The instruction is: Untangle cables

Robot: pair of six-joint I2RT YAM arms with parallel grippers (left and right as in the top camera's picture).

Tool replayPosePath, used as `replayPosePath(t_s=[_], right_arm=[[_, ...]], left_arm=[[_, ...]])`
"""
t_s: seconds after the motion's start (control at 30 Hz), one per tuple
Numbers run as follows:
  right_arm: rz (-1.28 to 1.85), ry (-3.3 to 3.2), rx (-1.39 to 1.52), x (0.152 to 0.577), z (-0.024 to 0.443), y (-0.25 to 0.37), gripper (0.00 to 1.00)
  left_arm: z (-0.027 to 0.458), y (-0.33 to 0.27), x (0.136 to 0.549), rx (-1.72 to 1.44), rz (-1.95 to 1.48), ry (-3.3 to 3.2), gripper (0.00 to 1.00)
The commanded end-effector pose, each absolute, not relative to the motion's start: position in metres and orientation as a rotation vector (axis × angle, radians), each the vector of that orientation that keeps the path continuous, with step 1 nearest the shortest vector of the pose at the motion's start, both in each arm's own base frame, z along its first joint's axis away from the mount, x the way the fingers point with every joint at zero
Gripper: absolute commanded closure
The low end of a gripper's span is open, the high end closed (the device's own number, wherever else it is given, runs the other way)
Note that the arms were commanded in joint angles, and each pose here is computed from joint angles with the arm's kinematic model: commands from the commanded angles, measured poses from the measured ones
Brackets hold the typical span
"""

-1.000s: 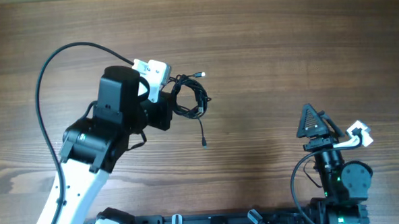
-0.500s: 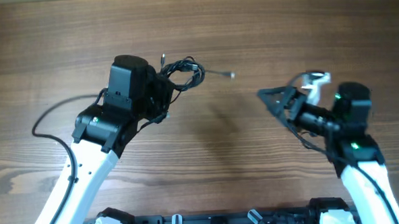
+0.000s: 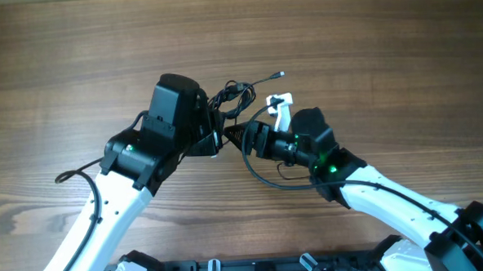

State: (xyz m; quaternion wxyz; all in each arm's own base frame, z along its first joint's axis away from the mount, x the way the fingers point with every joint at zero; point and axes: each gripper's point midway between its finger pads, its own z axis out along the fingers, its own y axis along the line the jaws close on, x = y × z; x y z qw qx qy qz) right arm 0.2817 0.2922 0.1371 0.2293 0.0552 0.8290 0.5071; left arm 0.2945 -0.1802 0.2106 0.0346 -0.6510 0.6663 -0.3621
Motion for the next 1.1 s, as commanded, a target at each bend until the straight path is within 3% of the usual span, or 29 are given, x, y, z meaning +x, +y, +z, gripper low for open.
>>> replayPosePath(t_s=[0.0,0.03,0.07,0.27,0.3,0.33,0.4,0.5,0.57,0.7,0.83,0.87,0.9,0.93,0.97,1.0,1.07], right_arm=[[1.002,2.236,0.517,0.325,0.105,0.241,0.39],[0.922,2.231,0.596,0.332,0.097,0.223,0.48],[0.897,2.238,0.614,0.334,0.094,0.215,0.49],[0.782,2.418,0.721,0.325,0.057,0.165,0.44],[0.826,2.450,0.627,0.323,0.059,0.166,0.13],[0.889,2.468,0.504,0.321,0.065,0.171,0.00],[0.977,2.445,0.324,0.320,0.081,0.169,0.00],[1.213,2.264,0.262,0.333,0.134,0.153,0.00],[1.445,2.041,-0.120,0.321,0.189,0.174,0.00],[1.634,1.865,-0.496,0.283,0.228,0.201,0.00],[1.675,1.846,-0.643,0.259,0.226,0.230,0.00],[1.668,1.858,-0.638,0.258,0.223,0.235,0.04],[1.638,1.888,-0.591,0.264,0.218,0.238,0.25],[1.603,1.915,-0.530,0.272,0.214,0.237,0.52],[1.580,1.940,-0.487,0.277,0.210,0.235,0.70],[1.577,1.963,-0.453,0.279,0.207,0.234,0.82],[1.599,2.032,-0.351,0.281,0.200,0.233,0.96]], left_arm=[[0.223,-0.195,0.289,-1.977,-1.213,2.097,0.96],[0.229,-0.192,0.287,-1.916,-1.221,2.112,0.96],[0.233,-0.189,0.288,-1.868,-1.226,2.114,0.96],[0.261,-0.151,0.296,-1.372,-1.115,2.141,0.96],[0.260,-0.148,0.298,-1.337,-1.092,2.150,0.96],[0.259,-0.146,0.299,-1.314,-1.073,2.152,0.96],[0.258,-0.141,0.302,-1.187,-0.995,2.178,0.96],[0.258,-0.138,0.303,-0.679,-0.787,2.288,0.96],[0.252,-0.145,0.294,-0.237,-0.647,2.364,0.96],[0.254,-0.196,0.252,0.471,-0.854,2.347,0.93],[0.244,-0.212,0.246,0.571,-0.963,2.369,0.95],[0.241,-0.215,0.246,0.578,-0.991,2.383,0.95],[0.235,-0.218,0.247,0.581,-1.014,2.406,0.95],[0.231,-0.219,0.248,0.578,-1.014,2.421,0.95],[0.229,-0.219,0.249,0.573,-1.016,2.427,0.93],[0.230,-0.219,0.249,0.573,-1.015,2.425,0.91],[0.233,-0.220,0.252,0.531,-1.031,2.422,0.71]])
